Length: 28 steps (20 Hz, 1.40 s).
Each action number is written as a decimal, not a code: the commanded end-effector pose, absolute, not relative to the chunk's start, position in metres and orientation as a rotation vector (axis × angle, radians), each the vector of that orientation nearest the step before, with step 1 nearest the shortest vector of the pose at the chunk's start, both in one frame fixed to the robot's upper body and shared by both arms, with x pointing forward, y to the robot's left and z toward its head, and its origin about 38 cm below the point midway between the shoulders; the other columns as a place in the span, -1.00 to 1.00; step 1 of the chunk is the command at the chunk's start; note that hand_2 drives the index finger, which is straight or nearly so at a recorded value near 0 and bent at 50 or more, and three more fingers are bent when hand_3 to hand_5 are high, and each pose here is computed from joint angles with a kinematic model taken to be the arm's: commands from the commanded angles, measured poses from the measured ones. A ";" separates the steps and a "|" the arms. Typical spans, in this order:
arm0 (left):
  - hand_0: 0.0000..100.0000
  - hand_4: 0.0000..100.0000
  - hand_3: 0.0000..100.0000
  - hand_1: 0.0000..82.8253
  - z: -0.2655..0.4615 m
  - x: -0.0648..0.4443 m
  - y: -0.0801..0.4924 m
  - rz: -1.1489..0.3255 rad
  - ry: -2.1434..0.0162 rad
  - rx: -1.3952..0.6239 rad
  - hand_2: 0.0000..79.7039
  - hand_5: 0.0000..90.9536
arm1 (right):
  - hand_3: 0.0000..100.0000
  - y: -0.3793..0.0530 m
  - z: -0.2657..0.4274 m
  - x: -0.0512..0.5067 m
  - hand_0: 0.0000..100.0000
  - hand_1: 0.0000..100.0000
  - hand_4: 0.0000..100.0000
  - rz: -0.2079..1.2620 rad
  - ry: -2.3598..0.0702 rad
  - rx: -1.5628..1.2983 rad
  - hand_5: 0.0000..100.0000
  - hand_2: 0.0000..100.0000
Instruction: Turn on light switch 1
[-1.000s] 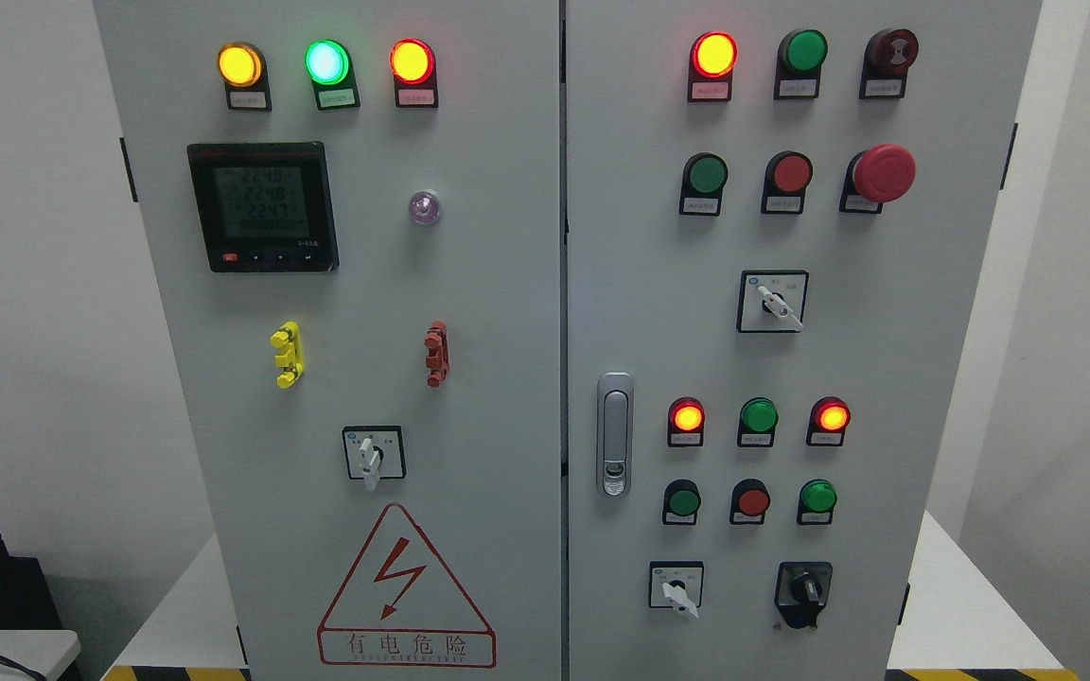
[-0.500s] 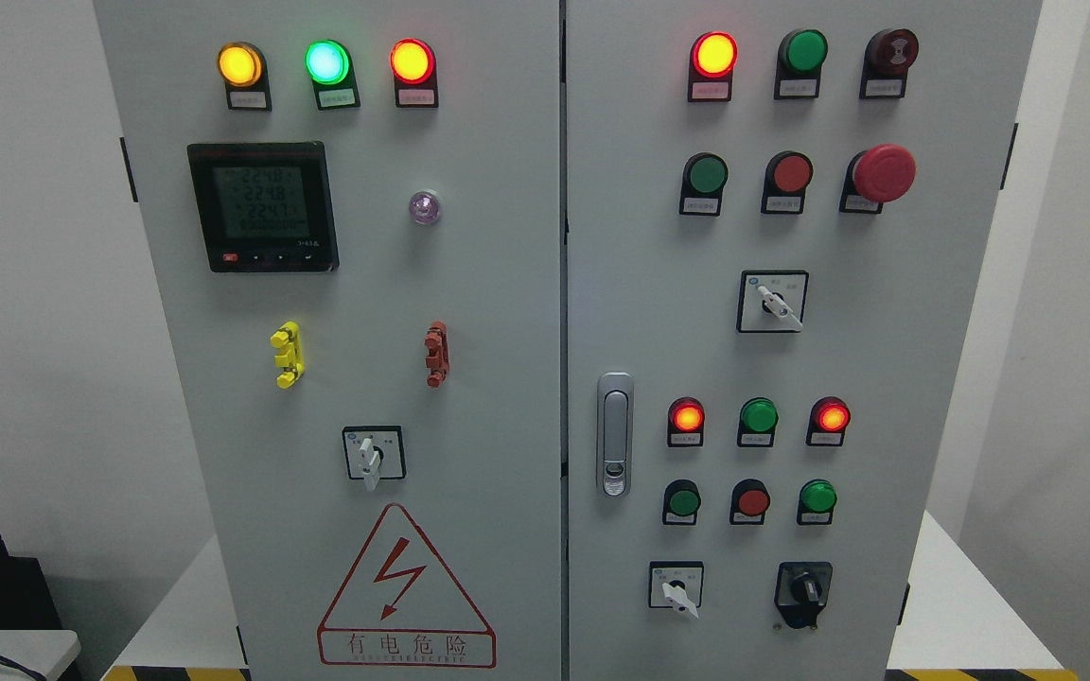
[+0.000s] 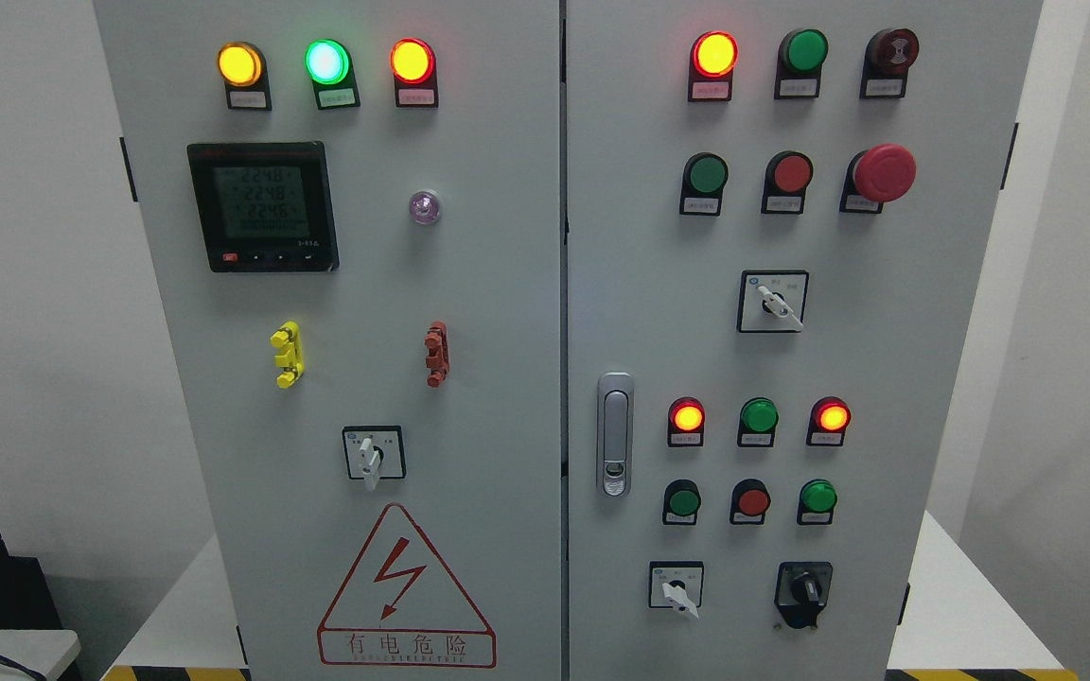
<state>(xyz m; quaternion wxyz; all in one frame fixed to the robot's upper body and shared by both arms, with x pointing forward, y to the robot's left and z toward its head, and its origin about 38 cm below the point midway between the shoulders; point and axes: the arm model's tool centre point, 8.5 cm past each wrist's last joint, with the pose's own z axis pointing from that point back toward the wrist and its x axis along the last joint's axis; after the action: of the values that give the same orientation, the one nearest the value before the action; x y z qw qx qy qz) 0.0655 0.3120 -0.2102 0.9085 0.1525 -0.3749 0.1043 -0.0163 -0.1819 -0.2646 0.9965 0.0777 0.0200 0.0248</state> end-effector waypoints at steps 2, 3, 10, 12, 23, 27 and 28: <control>-0.31 -0.39 -0.60 -1.00 -0.152 0.118 0.365 0.367 -1.094 0.470 -0.69 -1.00 | -1.00 -0.182 -0.265 -0.016 -0.76 -0.22 -1.00 0.031 0.039 0.157 -1.00 -1.00; -0.31 -0.36 -0.58 -1.00 -0.146 0.119 0.372 0.381 -1.123 0.492 -0.68 -1.00 | -1.00 -0.182 -0.265 -0.016 -0.76 -0.22 -1.00 0.033 0.039 0.157 -1.00 -1.00; -0.27 -0.15 -0.35 -1.00 -0.097 0.125 0.419 0.452 -1.357 0.660 -0.58 -0.89 | -1.00 -0.182 -0.265 -0.016 -0.76 -0.22 -1.00 0.033 0.039 0.157 -1.00 -1.00; -0.28 -0.10 -0.29 -1.00 -0.077 0.133 0.428 0.443 -1.433 0.686 -0.53 -0.79 | -1.00 -0.182 -0.265 -0.016 -0.76 -0.22 -1.00 0.031 0.039 0.157 -1.00 -1.00; -0.59 0.34 0.19 -0.43 0.024 0.174 0.440 0.331 -1.761 0.723 0.10 0.22 | -1.00 -0.182 -0.265 -0.016 -0.76 -0.22 -1.00 0.033 0.039 0.157 -1.00 -1.00; -0.64 0.34 0.21 -0.34 0.046 0.201 0.424 0.302 -1.845 0.666 0.11 0.24 | -1.00 -0.182 -0.265 -0.016 -0.76 -0.22 -1.00 0.031 0.039 0.157 -1.00 -1.00; -0.66 0.34 0.21 -0.33 0.050 0.207 0.419 0.294 -1.856 0.646 0.10 0.24 | -1.00 -0.182 -0.265 -0.016 -0.76 -0.22 -1.00 0.031 0.039 0.157 -1.00 -1.00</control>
<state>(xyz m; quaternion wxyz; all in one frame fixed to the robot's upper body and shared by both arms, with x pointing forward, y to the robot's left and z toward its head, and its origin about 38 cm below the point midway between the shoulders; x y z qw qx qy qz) 0.1660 0.4253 -0.0302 0.6358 0.2852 -0.7003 0.1550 -0.0163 -0.1819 -0.2646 0.9965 0.0777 0.0201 0.0248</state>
